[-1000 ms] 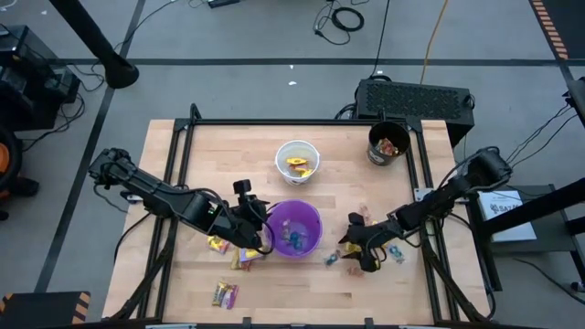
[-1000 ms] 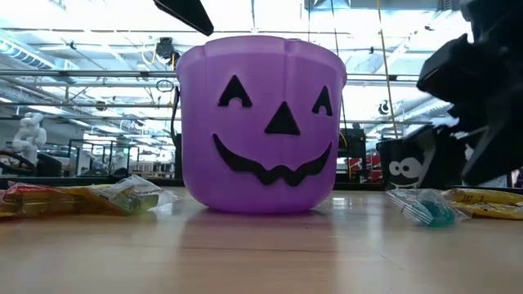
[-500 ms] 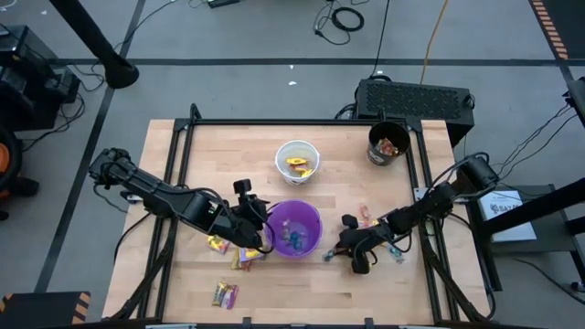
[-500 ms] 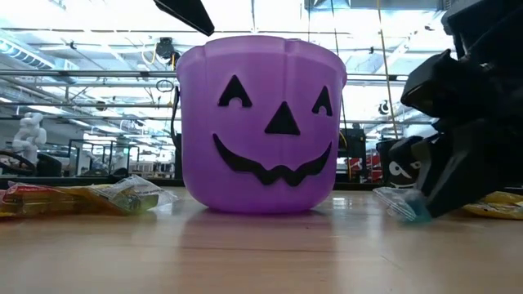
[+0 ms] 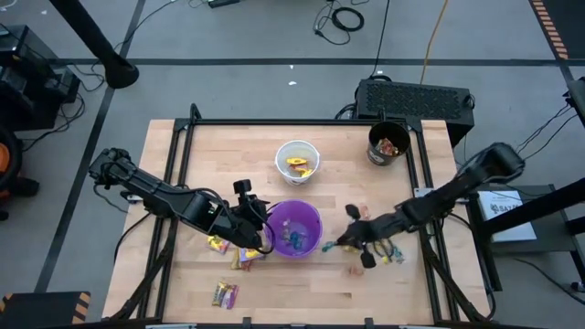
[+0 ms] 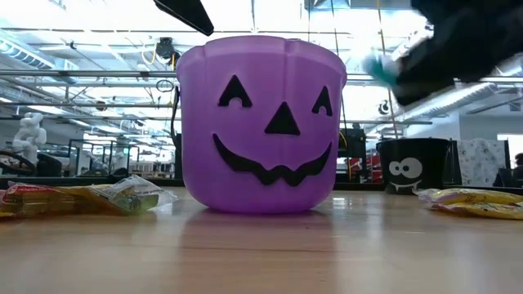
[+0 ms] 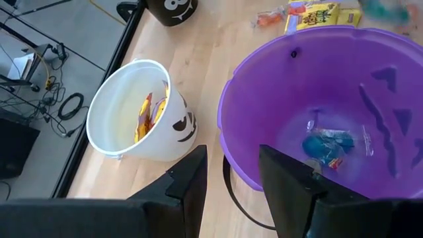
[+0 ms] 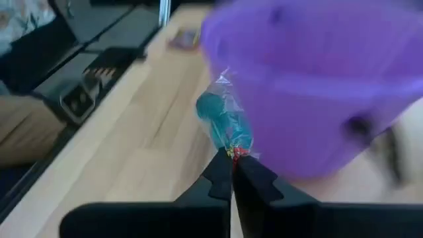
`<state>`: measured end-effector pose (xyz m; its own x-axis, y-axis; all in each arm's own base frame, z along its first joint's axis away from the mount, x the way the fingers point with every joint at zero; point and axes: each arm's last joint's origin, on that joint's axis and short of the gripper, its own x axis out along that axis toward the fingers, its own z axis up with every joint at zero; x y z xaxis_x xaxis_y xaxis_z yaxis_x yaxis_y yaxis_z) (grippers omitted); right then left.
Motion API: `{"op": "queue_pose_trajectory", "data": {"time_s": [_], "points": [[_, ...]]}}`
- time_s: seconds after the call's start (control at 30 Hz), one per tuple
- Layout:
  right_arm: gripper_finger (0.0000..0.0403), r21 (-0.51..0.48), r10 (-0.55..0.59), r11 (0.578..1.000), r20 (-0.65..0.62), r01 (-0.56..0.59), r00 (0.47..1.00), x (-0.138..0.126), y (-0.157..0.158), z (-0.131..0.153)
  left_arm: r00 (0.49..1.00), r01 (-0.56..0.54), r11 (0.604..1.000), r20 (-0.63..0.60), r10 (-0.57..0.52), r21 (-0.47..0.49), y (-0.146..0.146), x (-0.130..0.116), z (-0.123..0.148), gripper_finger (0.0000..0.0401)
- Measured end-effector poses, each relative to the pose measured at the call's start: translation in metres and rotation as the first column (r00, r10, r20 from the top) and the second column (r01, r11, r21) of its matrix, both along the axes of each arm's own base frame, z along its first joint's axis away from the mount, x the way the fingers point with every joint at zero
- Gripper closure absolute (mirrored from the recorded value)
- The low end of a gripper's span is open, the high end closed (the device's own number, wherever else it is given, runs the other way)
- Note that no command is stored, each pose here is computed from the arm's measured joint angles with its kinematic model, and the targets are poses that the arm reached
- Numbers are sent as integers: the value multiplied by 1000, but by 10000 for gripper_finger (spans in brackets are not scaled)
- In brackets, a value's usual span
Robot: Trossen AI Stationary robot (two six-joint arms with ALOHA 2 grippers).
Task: Sort candy by brand, put in halloween buckets
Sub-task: Put the blue candy into the violet bucket
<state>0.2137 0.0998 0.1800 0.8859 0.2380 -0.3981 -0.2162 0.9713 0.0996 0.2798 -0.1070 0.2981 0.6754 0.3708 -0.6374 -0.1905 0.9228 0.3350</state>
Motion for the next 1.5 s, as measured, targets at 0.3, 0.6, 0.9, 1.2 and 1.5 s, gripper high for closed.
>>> {"op": "queue_pose_trajectory", "data": {"time_s": [0.3, 0.6, 0.9, 1.2, 1.5], "points": [[402, -310, -76, 939, 238, 150, 968, -21, -18, 62, 1000, -3, 1000, 1, 3, 14, 0, 0, 0, 258], [402, -748, -75, 616, 256, 246, 964, -18, -23, 67, 1000, -10, 1000, 5, 10, 24, 1, 0, 0, 258], [403, -527, -208, 767, 336, 366, 919, -13, -21, 70, 1000, -12, 1000, 6, 12, 23, 1, 0, 0, 258], [403, 294, -601, 799, 358, 525, 714, -10, -29, 91, 999, -29, 1000, 16, 29, 4, 1, 0, 0, 258], [401, 134, -472, 879, 377, 457, 797, -3, -27, 83, 999, -33, 999, -23, 34, 27, 2, -3, -2, 258]]}}
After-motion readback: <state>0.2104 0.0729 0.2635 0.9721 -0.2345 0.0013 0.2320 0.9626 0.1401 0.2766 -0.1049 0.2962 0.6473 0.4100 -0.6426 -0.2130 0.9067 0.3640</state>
